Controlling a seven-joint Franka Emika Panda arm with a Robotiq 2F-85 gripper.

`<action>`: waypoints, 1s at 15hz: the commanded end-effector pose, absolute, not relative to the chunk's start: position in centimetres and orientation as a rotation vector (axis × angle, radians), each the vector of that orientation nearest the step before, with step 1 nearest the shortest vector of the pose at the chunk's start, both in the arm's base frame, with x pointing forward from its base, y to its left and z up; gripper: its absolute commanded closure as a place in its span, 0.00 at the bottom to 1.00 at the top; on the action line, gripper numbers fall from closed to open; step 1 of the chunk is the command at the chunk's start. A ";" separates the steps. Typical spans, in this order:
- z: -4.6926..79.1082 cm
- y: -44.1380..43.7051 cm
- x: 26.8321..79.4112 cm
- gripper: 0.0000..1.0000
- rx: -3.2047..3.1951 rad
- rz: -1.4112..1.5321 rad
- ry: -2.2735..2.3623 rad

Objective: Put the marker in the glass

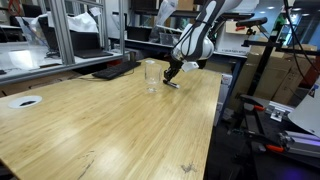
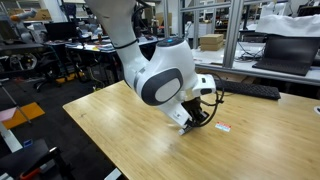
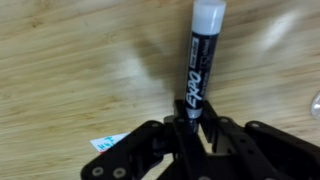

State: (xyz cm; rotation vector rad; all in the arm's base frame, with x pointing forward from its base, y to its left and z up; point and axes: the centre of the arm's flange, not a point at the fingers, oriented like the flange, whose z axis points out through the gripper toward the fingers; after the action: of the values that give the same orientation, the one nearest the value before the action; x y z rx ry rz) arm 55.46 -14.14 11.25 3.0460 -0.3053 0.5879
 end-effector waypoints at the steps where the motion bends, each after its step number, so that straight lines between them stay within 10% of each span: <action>1: 13.1 -12.6 54.8 0.95 2.994 0.765 -0.253; 15: 22.4 -8.5 55.7 0.95 2.994 0.969 -0.135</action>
State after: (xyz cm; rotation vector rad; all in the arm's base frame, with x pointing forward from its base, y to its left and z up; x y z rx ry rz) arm 57.13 -9.52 22.94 2.8630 -0.2152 1.0500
